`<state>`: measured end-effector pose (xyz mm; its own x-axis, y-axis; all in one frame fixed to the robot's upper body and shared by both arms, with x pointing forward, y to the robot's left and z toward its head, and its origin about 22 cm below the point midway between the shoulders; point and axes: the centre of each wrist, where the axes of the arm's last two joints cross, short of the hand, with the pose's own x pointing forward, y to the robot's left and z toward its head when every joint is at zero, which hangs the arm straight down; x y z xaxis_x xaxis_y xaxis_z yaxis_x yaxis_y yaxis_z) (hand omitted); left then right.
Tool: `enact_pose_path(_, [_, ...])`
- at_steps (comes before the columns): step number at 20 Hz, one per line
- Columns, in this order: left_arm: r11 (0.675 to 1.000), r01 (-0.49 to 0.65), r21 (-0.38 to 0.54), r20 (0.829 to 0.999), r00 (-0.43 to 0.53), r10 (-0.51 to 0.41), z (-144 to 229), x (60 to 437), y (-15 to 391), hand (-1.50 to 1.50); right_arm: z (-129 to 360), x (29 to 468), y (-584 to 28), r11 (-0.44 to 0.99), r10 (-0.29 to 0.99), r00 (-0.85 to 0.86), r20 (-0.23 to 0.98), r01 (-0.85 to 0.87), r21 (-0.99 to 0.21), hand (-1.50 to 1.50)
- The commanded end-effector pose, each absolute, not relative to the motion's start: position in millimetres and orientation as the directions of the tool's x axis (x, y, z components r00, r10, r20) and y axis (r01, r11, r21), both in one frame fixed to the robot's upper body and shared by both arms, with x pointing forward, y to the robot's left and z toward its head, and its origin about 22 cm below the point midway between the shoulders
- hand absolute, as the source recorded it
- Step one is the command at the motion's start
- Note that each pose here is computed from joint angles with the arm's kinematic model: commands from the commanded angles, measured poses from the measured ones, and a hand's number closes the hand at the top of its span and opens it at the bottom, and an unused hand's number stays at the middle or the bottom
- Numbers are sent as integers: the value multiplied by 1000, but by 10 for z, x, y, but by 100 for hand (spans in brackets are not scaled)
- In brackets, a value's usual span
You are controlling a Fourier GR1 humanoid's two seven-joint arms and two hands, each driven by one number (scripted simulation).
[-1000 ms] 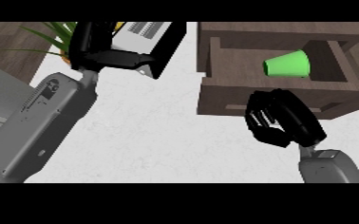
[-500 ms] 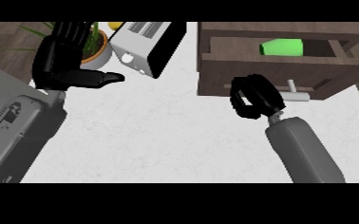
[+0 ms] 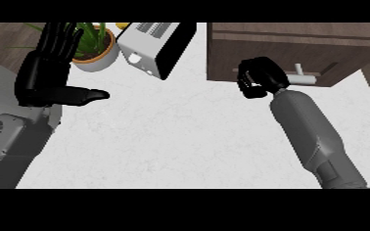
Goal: Pick up the cup, place it into the drawer and close the drawer
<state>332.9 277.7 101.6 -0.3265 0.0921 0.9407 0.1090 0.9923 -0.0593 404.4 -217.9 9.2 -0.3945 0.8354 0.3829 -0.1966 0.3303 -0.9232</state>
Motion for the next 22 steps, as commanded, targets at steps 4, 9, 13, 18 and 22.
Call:
enact_pose_path(4, [986,145,-85,939,-319,128,1037,3336,2773,-150,390,4326,-2523,354,860,-297,415,-237,-905,150])
enact_pose_path(9, [980,181,-84,940,-312,138,989,3299,2776,-150,322,4292,-2634,379,866,-252,431,-230,-896,150])
enact_pose_path(13, [981,179,-75,931,-340,133,964,3355,2743,-150,564,4393,-2703,444,822,-286,492,-218,-869,150])
enact_pose_path(18, [975,204,-87,942,-302,147,941,3297,2767,-150,519,4353,-2818,490,810,-273,518,-168,-855,150])
enact_pose_path(22, [974,206,-94,944,-292,153,788,3276,2671,-150,619,4393,-2848,502,798,-285,531,-172,-848,150])
